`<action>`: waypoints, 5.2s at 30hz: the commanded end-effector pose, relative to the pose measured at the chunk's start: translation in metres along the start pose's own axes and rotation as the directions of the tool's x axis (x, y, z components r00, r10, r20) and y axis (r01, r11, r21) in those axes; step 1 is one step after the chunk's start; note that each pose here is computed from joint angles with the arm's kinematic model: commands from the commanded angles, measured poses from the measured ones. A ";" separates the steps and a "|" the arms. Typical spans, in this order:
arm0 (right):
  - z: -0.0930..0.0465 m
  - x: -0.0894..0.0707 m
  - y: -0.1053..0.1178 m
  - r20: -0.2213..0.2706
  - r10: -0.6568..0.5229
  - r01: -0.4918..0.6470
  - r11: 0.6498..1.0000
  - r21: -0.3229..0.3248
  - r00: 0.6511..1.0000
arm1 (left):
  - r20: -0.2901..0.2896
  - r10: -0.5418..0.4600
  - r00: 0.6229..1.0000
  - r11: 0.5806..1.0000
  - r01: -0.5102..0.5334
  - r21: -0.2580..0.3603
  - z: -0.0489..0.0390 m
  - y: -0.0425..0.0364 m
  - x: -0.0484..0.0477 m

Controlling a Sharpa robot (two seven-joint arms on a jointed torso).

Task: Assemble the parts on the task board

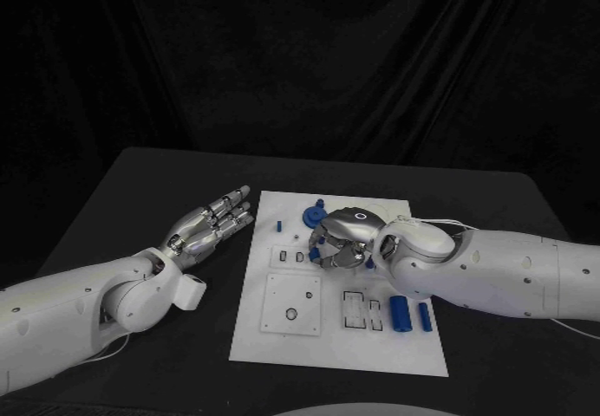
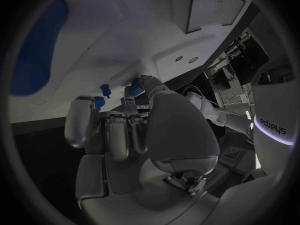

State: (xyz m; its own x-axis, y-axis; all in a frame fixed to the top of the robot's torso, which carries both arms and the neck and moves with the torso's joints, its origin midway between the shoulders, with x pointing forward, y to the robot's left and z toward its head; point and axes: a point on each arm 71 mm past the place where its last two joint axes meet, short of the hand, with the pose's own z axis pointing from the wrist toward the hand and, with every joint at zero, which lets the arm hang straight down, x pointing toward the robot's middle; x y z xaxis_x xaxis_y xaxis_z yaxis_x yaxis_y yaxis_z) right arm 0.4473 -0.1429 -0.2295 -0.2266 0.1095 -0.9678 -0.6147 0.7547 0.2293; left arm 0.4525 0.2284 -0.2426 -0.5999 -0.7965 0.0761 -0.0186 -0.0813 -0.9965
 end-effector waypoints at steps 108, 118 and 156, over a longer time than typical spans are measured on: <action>-0.008 -0.013 0.005 0.007 -0.254 0.254 0.967 0.020 0.967 | -0.025 -0.016 1.000 0.999 0.015 -0.028 0.0028 0.0050 0.0030; -0.031 -0.036 0.005 0.203 -0.203 0.213 0.977 -0.029 0.958 | 0.004 -0.001 1.000 1.000 0.001 -0.008 -0.0004 0.0030 0.0003; -0.084 -0.090 -0.050 0.300 -0.236 0.204 0.970 0.135 0.924 | -0.308 0.442 0.843 0.729 -0.537 -0.425 0.0613 -0.0854 -0.0007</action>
State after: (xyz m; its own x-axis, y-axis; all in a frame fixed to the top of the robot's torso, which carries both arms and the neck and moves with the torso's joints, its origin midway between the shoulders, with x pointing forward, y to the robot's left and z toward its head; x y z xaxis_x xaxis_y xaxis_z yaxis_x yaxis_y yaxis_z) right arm 0.4341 -0.2425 -0.1466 0.1352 0.0912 -0.9866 -0.5501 0.8351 0.0018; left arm 0.5072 0.2023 -0.1496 -0.6871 -0.6079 -0.3980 0.0230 0.5292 -0.8482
